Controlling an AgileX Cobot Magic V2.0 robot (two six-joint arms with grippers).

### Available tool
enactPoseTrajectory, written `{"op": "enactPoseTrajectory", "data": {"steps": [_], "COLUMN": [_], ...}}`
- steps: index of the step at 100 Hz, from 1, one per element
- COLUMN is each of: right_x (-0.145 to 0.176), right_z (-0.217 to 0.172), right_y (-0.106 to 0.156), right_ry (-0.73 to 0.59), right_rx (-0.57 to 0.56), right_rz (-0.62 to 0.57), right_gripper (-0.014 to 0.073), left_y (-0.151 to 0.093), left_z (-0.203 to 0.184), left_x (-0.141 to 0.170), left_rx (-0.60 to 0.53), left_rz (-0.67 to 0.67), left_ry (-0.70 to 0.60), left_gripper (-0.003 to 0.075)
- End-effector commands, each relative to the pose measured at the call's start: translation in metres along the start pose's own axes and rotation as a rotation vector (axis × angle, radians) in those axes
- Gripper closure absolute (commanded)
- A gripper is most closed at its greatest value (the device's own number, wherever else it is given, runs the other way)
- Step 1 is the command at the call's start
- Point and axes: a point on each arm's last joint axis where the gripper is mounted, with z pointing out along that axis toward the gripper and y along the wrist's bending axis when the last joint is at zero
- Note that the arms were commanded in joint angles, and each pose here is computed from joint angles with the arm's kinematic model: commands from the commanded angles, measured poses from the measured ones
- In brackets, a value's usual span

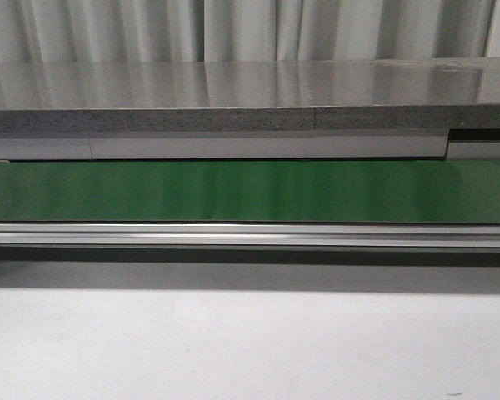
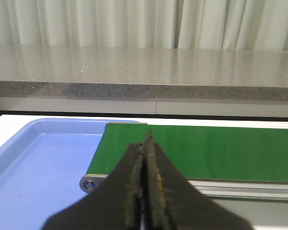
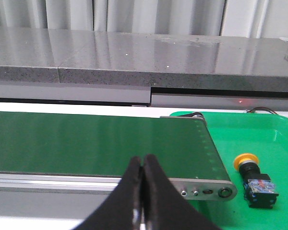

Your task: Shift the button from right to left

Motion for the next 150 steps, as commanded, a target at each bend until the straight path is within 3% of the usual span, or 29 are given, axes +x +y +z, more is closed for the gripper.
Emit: {"op": "enactPoseTrajectory", "data": {"steps": [1, 99, 150], "right_x": [-0.014, -0.017, -0.104], "right_z": [-0.003, -0.003, -0.004], "right_y": [0.0, 0.0, 0.0], "right_ry": [-0.124, -0.121, -0.013], "right_rx": [-0.003, -0.003, 0.019], "right_rz": [-0.009, -0.009, -0.072], "right_gripper": [0.0662, 0.0662, 0.0662], "left_y": [-0.001, -0.001, -0.001], "left_z": [-0.001, -0.001, -0.001], "left_x": [0.006, 0.006, 0.006], "left_rx": [0.012, 0.012, 0.012], "left_rz": [-0.008, -0.008, -0.008], "left_ry": [-0.065, -0.065, -0.065], "left_gripper": [0.0741, 0.0741, 0.0741]}}
